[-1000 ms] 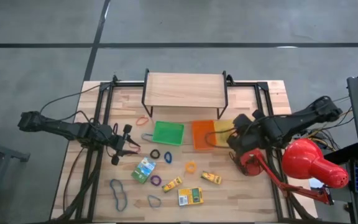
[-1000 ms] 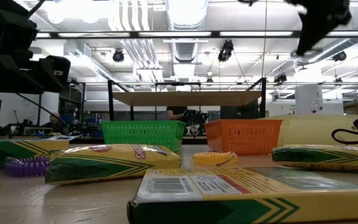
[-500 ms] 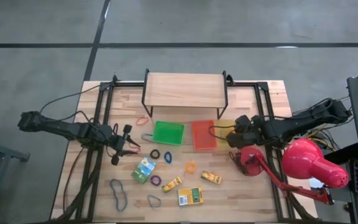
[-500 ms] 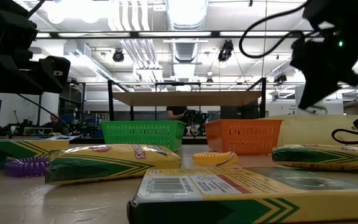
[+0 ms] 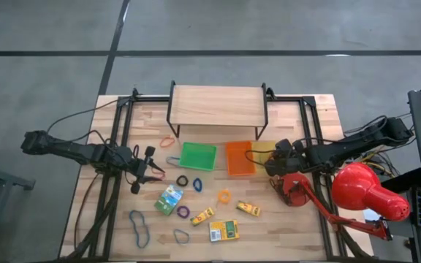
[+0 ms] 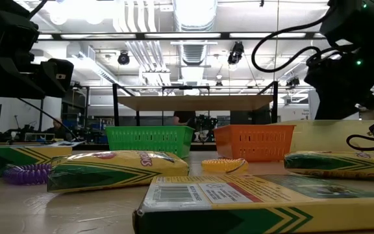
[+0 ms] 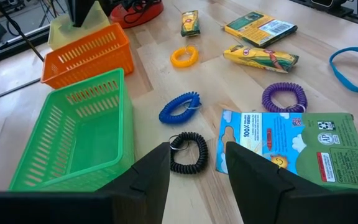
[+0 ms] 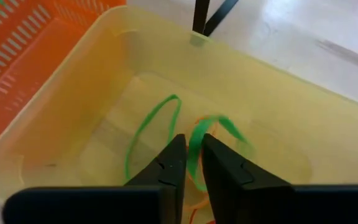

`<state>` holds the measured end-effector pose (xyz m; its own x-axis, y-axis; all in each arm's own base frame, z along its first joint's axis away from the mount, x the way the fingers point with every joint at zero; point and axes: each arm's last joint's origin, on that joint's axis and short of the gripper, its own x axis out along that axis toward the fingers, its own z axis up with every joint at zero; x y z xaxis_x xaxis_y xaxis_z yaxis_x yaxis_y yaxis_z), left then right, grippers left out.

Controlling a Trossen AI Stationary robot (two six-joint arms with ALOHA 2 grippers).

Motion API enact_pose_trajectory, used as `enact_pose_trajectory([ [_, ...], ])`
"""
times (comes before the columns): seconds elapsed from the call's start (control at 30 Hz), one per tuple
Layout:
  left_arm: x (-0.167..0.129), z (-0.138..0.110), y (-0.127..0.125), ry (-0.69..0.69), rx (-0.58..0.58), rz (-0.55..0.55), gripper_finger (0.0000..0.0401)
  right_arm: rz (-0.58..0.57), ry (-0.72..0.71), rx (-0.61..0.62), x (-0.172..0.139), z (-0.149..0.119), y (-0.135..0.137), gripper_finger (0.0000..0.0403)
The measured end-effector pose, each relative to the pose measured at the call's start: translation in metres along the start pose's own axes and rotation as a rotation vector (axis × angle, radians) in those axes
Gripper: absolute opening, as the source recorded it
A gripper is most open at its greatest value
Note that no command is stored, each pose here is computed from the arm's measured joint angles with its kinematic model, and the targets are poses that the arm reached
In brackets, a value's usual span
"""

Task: Pick & Place Office Desk Supplies
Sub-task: Put the green rubber band into the yellow bin, then put the orange rubber band into the yellow bin

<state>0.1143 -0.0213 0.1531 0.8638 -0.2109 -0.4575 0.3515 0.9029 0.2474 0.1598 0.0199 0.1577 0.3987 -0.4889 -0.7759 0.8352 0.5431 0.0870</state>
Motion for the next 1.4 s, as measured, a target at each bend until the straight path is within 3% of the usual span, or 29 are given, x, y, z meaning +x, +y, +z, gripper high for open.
enact_pose_trajectory([
  [0.47, 0.0, 0.0, 0.0, -0.001, 0.0, 0.0, 0.0159, 0.015, -0.007, 0.014, 0.0, 0.001, 0.002, 0.0116],
  [0.67, 0.0, 0.0, 0.0, -0.001, 0.0, 0.0, 0.0159, 0.052, -0.024, 0.041, -0.002, 0.004, 0.006, 0.0116],
  [1.07, 0.0, 0.0, 0.0, -0.001, 0.0, 0.0, 0.0159, 0.228, -0.163, 0.071, -0.039, 0.042, 0.042, 0.01],
  [1.2, 0.0, 0.0, 0.0, -0.001, 0.0, 0.001, 0.0159, 0.297, -0.241, -0.013, -0.046, 0.048, 0.056, 0.011],
  [1.4, 0.0, 0.0, 0.0, 0.002, -0.001, 0.0, 0.0159, 0.392, -0.365, -0.279, -0.056, 0.048, 0.077, 0.0124],
])
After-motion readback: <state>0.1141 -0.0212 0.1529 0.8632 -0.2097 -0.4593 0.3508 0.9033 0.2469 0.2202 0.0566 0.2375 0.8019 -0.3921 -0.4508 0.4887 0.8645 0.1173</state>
